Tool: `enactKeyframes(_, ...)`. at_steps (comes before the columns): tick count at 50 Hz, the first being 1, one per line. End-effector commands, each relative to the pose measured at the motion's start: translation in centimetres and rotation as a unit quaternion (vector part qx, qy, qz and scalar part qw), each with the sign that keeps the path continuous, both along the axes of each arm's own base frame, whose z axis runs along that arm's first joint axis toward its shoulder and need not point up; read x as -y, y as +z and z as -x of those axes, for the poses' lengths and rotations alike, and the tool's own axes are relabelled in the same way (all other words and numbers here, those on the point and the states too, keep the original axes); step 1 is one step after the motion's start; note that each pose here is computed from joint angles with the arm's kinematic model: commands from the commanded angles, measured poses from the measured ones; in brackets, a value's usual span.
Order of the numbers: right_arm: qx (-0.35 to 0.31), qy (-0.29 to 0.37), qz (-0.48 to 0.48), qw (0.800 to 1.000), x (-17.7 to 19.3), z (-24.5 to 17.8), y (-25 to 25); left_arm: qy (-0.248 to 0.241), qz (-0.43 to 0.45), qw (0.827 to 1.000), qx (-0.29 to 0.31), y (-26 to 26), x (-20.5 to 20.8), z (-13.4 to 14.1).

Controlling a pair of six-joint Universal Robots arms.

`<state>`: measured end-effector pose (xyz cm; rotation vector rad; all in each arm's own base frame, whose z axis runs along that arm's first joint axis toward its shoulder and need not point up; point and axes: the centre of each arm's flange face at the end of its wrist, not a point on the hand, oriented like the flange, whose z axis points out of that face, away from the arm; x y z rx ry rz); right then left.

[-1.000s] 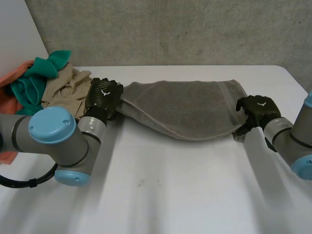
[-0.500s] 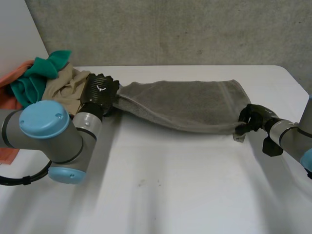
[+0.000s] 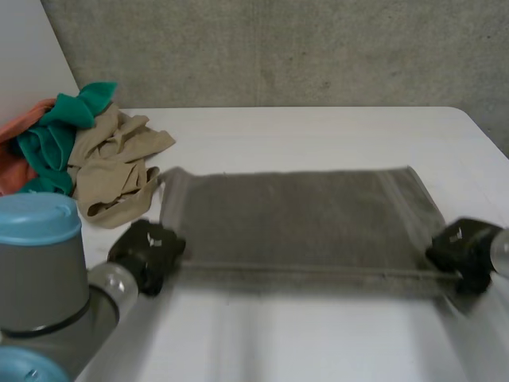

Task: Fold the laundry.

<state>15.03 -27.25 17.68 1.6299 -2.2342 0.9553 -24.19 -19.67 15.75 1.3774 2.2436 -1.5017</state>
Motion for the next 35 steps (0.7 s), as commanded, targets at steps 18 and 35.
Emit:
enactKeyframes(18,-0.058,0.001,0.268,0.962,10.6,-2.4,-2.1,0.029,0.169,0.984,-0.037,-0.4,8.6,4.6)
enactKeyframes(35,0.129,-0.011,0.69,0.712,18.9,-5.6,16.8,0.078,0.581,0.786,-0.194,18.7,20.2,7.3)
